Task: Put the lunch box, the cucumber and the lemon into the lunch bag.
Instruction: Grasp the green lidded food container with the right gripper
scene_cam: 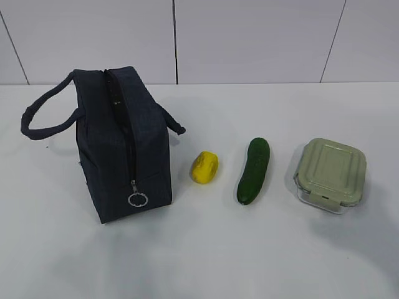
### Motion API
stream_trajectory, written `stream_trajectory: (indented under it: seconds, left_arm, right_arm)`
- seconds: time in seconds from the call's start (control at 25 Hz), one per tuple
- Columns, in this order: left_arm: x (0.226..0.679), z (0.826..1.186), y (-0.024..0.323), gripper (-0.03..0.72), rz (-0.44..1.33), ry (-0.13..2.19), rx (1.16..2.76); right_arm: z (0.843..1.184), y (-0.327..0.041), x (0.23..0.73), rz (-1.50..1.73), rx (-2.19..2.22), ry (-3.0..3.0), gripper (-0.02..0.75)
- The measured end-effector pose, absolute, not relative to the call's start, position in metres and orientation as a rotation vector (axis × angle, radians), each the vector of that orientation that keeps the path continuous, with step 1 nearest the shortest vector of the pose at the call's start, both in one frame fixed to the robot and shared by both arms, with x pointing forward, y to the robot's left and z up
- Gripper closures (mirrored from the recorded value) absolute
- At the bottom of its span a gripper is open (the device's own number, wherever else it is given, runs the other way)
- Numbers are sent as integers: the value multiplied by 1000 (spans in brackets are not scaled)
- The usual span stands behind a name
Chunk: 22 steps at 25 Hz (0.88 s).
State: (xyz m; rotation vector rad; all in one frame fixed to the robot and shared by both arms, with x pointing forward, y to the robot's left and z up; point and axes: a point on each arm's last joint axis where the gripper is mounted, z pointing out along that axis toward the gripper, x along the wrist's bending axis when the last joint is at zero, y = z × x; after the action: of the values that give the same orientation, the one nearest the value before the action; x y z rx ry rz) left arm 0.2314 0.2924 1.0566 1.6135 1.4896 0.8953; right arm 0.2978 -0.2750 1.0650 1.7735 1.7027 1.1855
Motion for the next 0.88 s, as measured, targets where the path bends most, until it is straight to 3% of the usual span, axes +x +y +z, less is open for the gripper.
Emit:
stream_trajectory:
  seconds: [0.88]
  left_arm:
    - [231, 1057, 292, 449, 895, 1490, 1613]
  right_arm:
    - [1067, -248, 369, 1546, 1814, 1894, 322]
